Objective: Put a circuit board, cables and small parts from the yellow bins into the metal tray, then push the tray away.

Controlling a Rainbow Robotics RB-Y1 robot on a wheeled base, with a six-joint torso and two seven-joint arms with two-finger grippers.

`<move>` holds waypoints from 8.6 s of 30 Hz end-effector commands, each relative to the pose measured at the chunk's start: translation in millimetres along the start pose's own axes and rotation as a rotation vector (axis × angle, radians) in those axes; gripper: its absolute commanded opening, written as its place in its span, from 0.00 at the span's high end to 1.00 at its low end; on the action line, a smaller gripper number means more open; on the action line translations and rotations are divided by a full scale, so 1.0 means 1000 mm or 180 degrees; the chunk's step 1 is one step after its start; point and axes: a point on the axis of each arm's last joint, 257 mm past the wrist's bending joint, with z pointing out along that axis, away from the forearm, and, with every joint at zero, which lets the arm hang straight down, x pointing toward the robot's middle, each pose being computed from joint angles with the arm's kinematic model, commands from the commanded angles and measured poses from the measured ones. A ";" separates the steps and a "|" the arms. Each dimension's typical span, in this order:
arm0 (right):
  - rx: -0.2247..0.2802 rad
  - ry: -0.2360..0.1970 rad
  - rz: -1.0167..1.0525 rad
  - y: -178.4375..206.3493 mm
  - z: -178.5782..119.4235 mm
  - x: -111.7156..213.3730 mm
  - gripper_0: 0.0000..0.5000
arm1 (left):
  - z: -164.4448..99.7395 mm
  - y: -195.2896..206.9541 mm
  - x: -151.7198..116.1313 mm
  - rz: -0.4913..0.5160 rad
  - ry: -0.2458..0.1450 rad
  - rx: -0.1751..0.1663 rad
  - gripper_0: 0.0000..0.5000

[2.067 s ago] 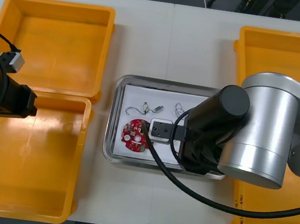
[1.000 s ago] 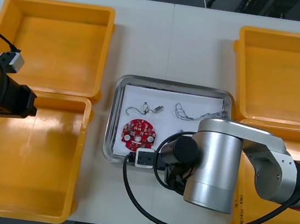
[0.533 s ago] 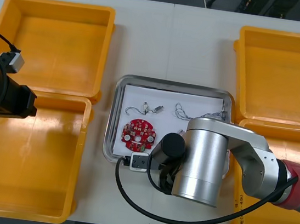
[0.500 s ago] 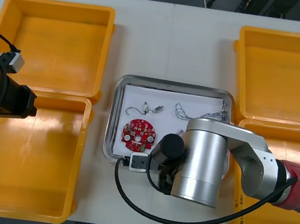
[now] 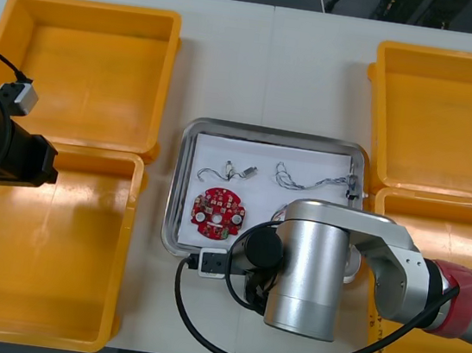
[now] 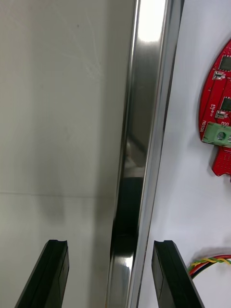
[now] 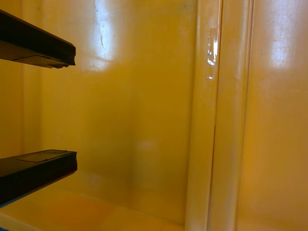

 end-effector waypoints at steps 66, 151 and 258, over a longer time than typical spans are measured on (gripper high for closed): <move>0.1039 -0.0172 0.0146 -0.148 -0.018 -0.022 1.00 | -0.006 0.000 0.000 0.0246 -0.0072 0.0001 0.00; 0.2231 -0.1035 -0.0225 -0.350 -0.047 -0.049 1.00 | -0.006 0.000 0.000 0.0246 -0.0072 0.0001 0.00; 0.0478 -0.0391 0.5229 -0.140 -0.212 0.275 0.00 | -0.006 0.000 0.000 0.0246 -0.0072 0.0001 0.00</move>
